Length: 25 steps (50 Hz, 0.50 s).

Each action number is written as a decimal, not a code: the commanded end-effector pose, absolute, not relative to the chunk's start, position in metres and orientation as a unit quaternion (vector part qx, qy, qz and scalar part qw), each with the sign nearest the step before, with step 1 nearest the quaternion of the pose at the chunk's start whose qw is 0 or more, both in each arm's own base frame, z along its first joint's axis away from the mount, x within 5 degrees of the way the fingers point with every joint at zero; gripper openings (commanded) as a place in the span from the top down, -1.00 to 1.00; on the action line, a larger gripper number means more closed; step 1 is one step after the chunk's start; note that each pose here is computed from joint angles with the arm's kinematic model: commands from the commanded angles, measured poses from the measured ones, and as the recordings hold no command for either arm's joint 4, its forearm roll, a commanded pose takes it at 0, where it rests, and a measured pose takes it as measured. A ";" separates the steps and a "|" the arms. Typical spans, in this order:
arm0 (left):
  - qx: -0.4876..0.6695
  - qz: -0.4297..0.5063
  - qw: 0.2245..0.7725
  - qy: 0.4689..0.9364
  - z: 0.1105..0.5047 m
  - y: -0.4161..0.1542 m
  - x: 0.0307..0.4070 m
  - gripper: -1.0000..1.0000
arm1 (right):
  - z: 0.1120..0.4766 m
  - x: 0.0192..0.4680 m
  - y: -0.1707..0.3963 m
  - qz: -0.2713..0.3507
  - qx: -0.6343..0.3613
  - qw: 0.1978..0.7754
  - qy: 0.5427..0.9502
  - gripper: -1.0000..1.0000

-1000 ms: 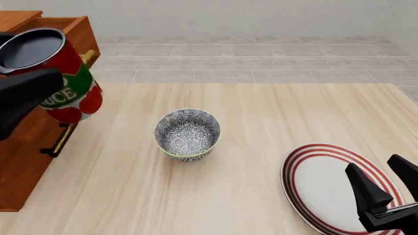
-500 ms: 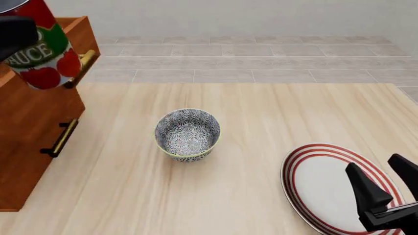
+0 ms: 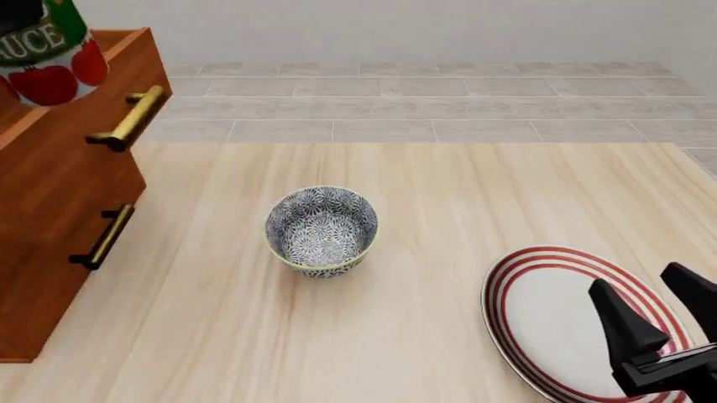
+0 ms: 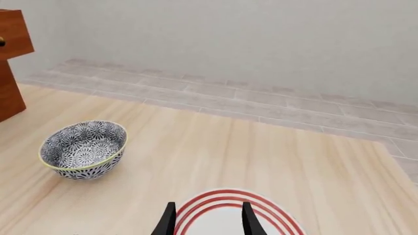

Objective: Put the ketchup in the top drawer of the cabinet.

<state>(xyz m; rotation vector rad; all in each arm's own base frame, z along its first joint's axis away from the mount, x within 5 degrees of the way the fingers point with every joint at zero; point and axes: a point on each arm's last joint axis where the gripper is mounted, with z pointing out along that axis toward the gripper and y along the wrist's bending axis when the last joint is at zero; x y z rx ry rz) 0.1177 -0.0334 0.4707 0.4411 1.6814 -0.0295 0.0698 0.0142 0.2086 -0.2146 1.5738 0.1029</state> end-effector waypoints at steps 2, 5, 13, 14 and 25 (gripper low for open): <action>0.180 0.013 0.646 0.742 0.477 -0.027 0.121 1.00 | 0.208 0.071 0.015 0.047 -0.099 0.697 0.709 -1.00; 0.177 0.015 0.647 0.742 0.481 -0.026 0.119 1.00 | 0.208 0.071 0.015 0.047 -0.099 0.696 0.709 -1.00; 0.165 0.039 0.646 0.744 0.482 -0.019 0.121 1.00 | 0.208 0.073 0.016 0.048 -0.102 0.695 0.710 -1.00; 0.165 0.039 0.646 0.744 0.482 -0.019 0.121 1.00 | 0.208 0.073 0.016 0.048 -0.102 0.695 0.710 -1.00; 0.149 0.064 0.638 0.753 0.471 -0.013 0.135 1.00 | 0.208 0.073 0.016 0.048 -0.103 0.694 0.711 -1.00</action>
